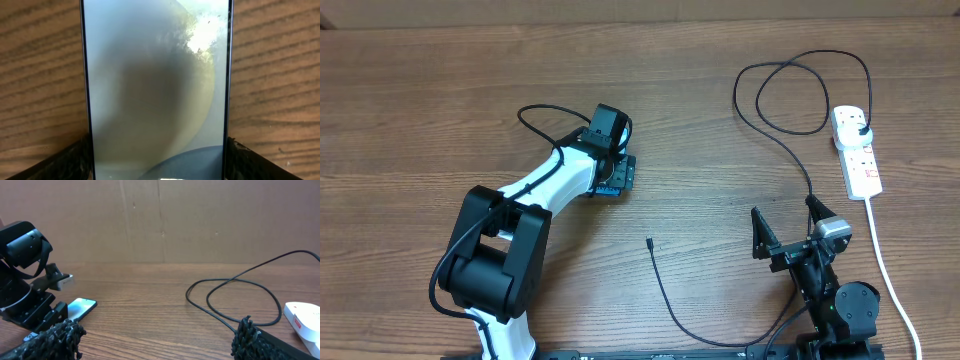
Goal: Plug charger to phone and switch on socket
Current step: 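Lower the left gripper onto the phone's bottom end and grasp it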
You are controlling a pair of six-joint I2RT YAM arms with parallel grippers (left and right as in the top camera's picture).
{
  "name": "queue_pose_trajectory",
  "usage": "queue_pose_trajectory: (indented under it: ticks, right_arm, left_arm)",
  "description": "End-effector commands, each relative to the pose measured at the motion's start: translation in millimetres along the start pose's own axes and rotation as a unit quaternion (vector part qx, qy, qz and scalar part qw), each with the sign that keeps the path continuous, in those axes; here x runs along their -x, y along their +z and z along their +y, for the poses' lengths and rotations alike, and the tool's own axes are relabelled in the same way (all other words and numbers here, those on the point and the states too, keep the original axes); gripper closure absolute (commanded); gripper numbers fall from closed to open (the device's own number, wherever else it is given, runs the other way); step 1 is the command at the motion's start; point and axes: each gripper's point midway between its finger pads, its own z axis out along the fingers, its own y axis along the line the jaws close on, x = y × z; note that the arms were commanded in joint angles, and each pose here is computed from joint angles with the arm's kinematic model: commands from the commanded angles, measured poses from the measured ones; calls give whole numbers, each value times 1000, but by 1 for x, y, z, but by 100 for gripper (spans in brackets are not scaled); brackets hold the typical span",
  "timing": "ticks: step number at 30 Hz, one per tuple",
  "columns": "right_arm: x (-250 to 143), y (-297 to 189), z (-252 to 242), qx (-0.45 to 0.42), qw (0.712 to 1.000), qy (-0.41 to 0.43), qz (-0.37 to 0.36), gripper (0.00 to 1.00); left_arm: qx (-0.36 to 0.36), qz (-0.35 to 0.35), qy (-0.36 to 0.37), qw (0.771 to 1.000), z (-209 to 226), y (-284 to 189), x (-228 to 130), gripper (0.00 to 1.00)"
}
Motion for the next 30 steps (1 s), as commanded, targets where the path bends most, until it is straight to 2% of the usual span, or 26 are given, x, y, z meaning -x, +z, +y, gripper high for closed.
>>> queue_pose_trajectory:
  ticks: [1,5,14,17,20,24,30]
  right_arm:
    - [-3,0,0,1,1000,2,1,0]
    - [-3,0,0,1,1000,2,0,0]
    - [-3,0,0,1,1000,2,0,0]
    - [-3,0,0,1,1000,2,0,0]
    - [-3,0,0,1,1000,2,0,0]
    - [-3,0,0,1,1000,2,0,0]
    - [-3,0,0,1,1000,2,0,0]
  left_arm:
    - [-27,36,-1,999,-8,4,-14,14]
    - [-38,68,-1,997,-11,1,-28,14]
    - [-21,150,2,988,-2,-8,-66,7]
    - [-12,184,3,983,3,-13,-82,1]
    - [-6,205,4,979,6,-17,-92,0]
    - [-5,191,6,982,6,-14,-86,1]
    - [-1,109,20,994,5,-2,-48,0]
